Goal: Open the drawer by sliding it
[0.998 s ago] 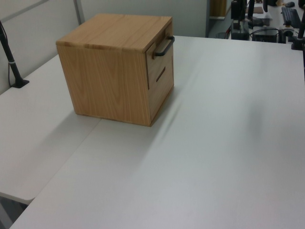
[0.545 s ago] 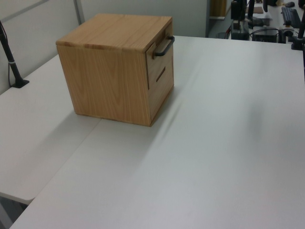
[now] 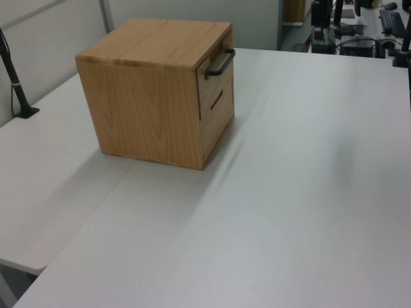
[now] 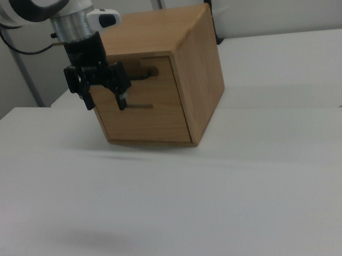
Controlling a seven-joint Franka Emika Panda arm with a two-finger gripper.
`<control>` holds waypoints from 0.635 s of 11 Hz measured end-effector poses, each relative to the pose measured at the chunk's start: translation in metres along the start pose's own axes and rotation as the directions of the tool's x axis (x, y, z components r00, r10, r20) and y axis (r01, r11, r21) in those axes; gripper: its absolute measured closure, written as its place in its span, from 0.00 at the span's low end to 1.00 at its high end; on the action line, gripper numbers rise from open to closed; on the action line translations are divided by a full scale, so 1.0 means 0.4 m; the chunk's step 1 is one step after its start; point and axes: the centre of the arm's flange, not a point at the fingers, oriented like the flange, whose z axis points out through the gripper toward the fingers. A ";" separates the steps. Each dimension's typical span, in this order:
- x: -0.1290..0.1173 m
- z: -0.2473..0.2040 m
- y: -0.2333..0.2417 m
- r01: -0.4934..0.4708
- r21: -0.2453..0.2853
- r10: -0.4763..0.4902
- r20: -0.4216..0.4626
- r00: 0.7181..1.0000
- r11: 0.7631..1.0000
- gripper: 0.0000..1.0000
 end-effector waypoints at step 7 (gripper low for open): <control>0.041 -0.030 -0.027 -0.407 0.173 0.426 -0.086 0.901 0.897 0.00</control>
